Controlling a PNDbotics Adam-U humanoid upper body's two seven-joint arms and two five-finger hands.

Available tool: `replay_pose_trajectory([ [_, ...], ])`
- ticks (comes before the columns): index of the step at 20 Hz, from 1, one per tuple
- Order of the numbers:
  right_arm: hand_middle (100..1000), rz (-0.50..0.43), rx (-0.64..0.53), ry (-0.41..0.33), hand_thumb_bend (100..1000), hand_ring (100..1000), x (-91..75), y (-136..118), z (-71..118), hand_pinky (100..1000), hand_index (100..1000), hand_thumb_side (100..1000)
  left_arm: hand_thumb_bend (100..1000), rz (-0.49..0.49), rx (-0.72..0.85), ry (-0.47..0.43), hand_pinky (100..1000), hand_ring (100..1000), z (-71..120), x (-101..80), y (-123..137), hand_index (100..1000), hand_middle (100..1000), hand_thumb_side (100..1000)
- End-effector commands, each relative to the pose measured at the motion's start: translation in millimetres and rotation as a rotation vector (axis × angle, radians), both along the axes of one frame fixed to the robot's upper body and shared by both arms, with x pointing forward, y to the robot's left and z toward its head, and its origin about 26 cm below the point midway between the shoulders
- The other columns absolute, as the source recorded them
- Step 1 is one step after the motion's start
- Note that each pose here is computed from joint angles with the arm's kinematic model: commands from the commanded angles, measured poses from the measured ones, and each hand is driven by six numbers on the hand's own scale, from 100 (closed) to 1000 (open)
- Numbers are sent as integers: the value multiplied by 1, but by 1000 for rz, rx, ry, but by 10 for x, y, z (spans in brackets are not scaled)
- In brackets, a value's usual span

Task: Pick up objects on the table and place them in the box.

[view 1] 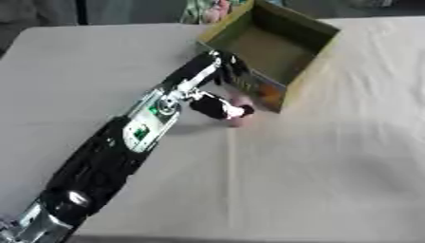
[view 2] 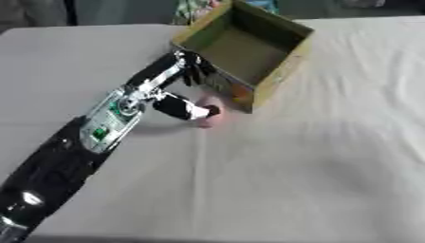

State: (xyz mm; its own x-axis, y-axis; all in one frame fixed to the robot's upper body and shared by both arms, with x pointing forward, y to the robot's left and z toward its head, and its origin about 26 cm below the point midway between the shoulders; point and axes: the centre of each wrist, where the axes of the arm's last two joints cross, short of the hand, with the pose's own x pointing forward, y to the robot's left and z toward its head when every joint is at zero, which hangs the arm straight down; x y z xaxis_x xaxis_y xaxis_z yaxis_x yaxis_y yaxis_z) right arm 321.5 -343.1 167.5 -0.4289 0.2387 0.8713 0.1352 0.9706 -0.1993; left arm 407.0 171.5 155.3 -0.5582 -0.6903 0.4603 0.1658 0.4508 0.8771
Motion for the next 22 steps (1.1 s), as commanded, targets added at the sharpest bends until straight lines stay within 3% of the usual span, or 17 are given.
replay_pose_trajectory([
  [1, 681, 2, -17, -18, 100, 722, 1, -25, 79, 644, 795, 246, 575, 4, 26, -34, 570, 599, 67, 51, -24, 752, 633, 224],
  [13, 681, 7, -18, -16, 100, 722, 5, -19, 77, 644, 795, 245, 597, 61, 166, -90, 608, 622, -72, 164, -63, 773, 661, 221],
  [22, 681, 8, -19, -16, 100, 721, 8, -18, 79, 644, 795, 244, 554, 24, 342, -55, 639, 641, -109, 182, -23, 774, 674, 178],
])
